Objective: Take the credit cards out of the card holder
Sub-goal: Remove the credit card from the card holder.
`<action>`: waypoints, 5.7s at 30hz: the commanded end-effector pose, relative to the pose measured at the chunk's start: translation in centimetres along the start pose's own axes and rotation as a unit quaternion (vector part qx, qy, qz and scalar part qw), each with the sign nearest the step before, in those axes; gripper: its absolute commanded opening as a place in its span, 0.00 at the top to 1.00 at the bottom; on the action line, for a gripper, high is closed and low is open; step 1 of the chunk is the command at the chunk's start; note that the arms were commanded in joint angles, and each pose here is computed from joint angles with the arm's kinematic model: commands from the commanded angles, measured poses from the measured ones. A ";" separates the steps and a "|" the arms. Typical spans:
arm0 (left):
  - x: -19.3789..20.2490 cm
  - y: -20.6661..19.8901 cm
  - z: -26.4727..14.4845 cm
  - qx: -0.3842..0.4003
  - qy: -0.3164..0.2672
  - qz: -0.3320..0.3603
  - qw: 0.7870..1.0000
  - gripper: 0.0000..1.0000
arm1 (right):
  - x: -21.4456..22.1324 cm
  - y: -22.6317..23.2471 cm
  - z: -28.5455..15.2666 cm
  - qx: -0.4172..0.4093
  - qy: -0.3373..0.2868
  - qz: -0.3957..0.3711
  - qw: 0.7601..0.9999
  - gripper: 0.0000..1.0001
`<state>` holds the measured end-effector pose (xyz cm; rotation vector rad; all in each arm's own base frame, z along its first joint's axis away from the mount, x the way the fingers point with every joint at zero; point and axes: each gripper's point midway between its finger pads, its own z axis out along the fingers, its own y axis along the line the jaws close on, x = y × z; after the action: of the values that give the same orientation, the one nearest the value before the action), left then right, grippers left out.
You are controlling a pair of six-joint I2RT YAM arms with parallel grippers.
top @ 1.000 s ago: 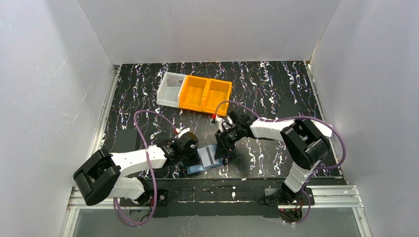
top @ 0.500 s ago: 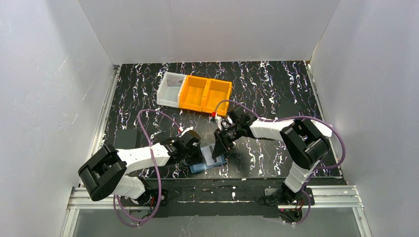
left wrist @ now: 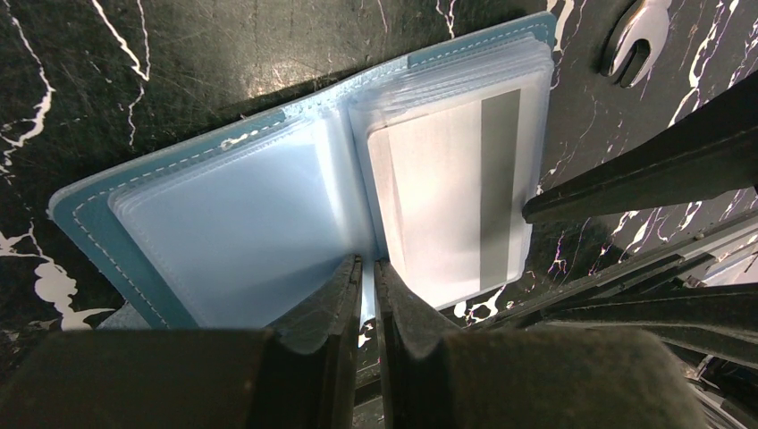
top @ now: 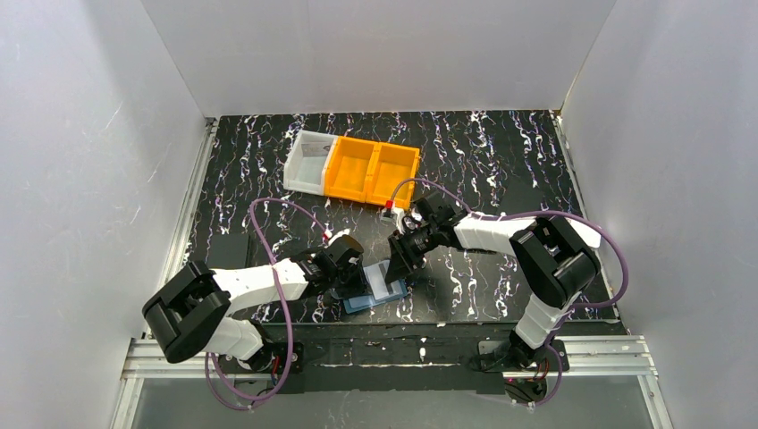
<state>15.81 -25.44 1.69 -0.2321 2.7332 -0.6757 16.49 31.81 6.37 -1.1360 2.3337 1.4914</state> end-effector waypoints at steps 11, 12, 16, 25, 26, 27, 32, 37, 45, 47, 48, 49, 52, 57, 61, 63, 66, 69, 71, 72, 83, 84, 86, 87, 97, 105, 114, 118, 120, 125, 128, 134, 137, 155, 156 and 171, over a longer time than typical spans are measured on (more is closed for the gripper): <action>0.6 1.5 0.7 -0.028 0.011 0.007 1.000 0.89 | -0.3 -1.3 -0.8 0.045 -0.007 -0.020 0.999 0.48; 0.6 1.5 0.7 -0.029 0.011 0.007 0.999 0.89 | -0.3 -1.3 -0.8 0.045 -0.007 -0.019 0.999 0.48; 0.6 1.5 0.7 -0.028 0.012 0.007 1.000 0.89 | -0.5 -1.3 -1.1 0.046 -0.010 -0.021 0.999 0.47; 0.6 1.3 0.8 -0.025 0.012 0.007 1.000 0.89 | -0.3 0.5 -0.8 -0.012 -0.009 -0.015 1.000 0.49; 0.6 1.3 0.8 -0.025 0.012 0.007 1.000 0.89 | -0.4 0.8 -0.9 -0.018 -0.012 -0.018 1.000 0.49; 0.6 1.2 0.8 -0.025 0.012 0.007 1.000 0.89 | -0.5 1.0 -0.9 -0.022 -0.014 -0.022 0.999 0.49; 0.6 1.3 0.9 -0.026 0.012 0.007 1.000 0.89 | -1.0 1.1 -1.3 -0.010 -0.024 -0.035 0.999 0.50; 0.5 1.2 0.9 -0.024 0.011 0.007 1.000 0.89 | -1.0 1.0 -1.4 -0.010 -0.025 -0.034 0.999 0.50; 0.5 1.1 0.9 -0.023 0.011 0.008 1.000 0.89 | -0.5 1.1 -1.1 -0.025 -0.018 -0.018 0.999 0.50; 0.5 1.0 0.9 -0.023 0.011 0.007 1.000 0.89 | -0.3 0.9 -0.9 -0.026 -0.016 -0.011 0.999 0.50; 0.4 1.0 0.9 -0.023 0.011 0.007 1.000 0.89 | -0.3 0.8 -0.9 -0.027 -0.015 -0.007 1.000 0.50; 0.4 1.0 0.9 -0.023 0.011 0.007 1.000 0.89 | -0.2 0.7 -0.8 -0.026 -0.014 -0.003 1.000 0.50; 0.4 1.0 0.9 -0.023 0.011 0.007 1.000 0.90 | 0.0 0.4 -0.6 -0.023 -0.010 0.005 1.000 0.49; 0.4 1.0 0.9 -0.022 0.010 0.007 1.000 0.89 | 0.2 -0.5 -0.5 -0.001 -0.009 0.011 1.000 0.49; 0.4 0.9 1.0 -0.021 0.010 0.008 1.000 0.89 | 0.4 -0.5 -0.4 -0.007 -0.007 0.016 1.000 0.48; 0.8 0.6 0.9 -0.013 0.023 0.008 1.000 0.89 | 0.4 -0.1 -0.3 -0.020 -0.007 0.018 1.000 0.48; 0.8 0.4 0.9 -0.010 0.023 0.008 1.000 0.89 | 0.3 0.9 -0.3 -0.051 -0.007 0.024 0.998 0.49; 0.8 0.3 0.9 -0.006 0.024 0.007 1.000 0.89 | 0.3 1.3 -0.2 -0.068 -0.009 0.031 0.997 0.49; 0.9 0.2 1.0 -0.004 0.025 0.007 1.000 0.89 | 0.4 1.2 -0.1 -0.070 -0.008 0.034 0.997 0.49; 0.8 0.1 1.0 -0.002 0.025 0.006 1.000 0.89 | 0.4 1.2 -0.1 -0.068 -0.008 0.036 0.997 0.49; 1.0 0.6 1.2 -0.006 0.024 0.001 1.000 0.89 | -1.1 -1.0 -1.8 0.019 -0.043 0.008 0.999 0.48; 1.0 0.6 1.2 -0.006 0.024 0.001 1.000 0.89 | -1.1 -1.2 -2.0 0.027 -0.046 0.007 0.999 0.48; 1.0 0.5 1.3 -0.005 0.025 0.001 1.000 0.89 | -1.1 -1.7 -2.2 0.043 -0.052 0.007 0.998 0.48; 1.0 0.5 1.3 -0.006 0.026 0.002 1.000 0.89 | -1.0 -1.9 -2.3 0.046 -0.052 0.010 0.998 0.48; 0.7 -0.2 1.4 0.004 0.022 0.001 1.000 0.89 | -0.5 -1.0 -1.7 -0.004 -0.039 0.030 0.999 0.48; 0.8 -0.2 1.5 0.005 0.024 0.001 1.000 0.89 | -0.8 -0.9 -1.9 0.000 -0.040 0.023 0.999 0.50; 0.8 -0.1 1.5 0.005 0.024 0.000 1.000 0.89 | -1.4 -1.1 -3.2 0.015 -0.061 0.006 0.998 0.48; 0.7 -0.3 1.5 0.008 0.023 -0.001 1.000 0.89 | -1.2 -0.5 -2.9 -0.013 -0.054 0.012 0.998 0.49; 0.7 -0.3 1.4 0.008 0.023 0.000 1.000 0.89 | -1.1 -0.3 -2.7 -0.018 -0.053 0.014 0.998 0.50; 0.7 -0.4 1.5 0.008 0.024 0.000 1.000 0.89 | -0.7 -0.2 -2.3 -0.024 -0.045 0.021 0.998 0.50; 0.6 -0.4 1.5 0.007 0.024 0.000 1.000 0.89 | -0.5 -0.9 -2.1 -0.010 -0.041 0.030 0.999 0.51; 0.6 -0.4 1.5 0.008 0.025 -0.001 1.000 0.89 | 0.0 -1.8 -1.9 0.009 -0.033 0.039 0.999 0.50; 0.6 -0.4 1.5 0.009 0.025 0.000 1.000 0.89 | 0.2 -1.4 -1.7 -0.009 -0.030 0.044 0.999 0.50; 0.7 -0.7 1.4 0.026 0.026 -0.006 0.999 0.85 | -0.4 2.4 -1.5 -0.107 -0.035 0.029 0.993 0.52; 0.7 -0.7 1.3 0.028 0.025 -0.006 0.999 0.85 | -0.5 2.6 -1.5 -0.110 -0.037 0.028 0.993 0.53; 0.1 -0.9 -0.6 0.070 0.005 -0.019 0.997 0.70 | -0.3 3.3 -0.9 -0.136 -0.029 0.034 0.990 0.62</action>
<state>15.97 -26.97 2.47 -0.2392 2.6885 -0.8790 15.02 31.58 8.96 -1.0327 2.2473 1.8391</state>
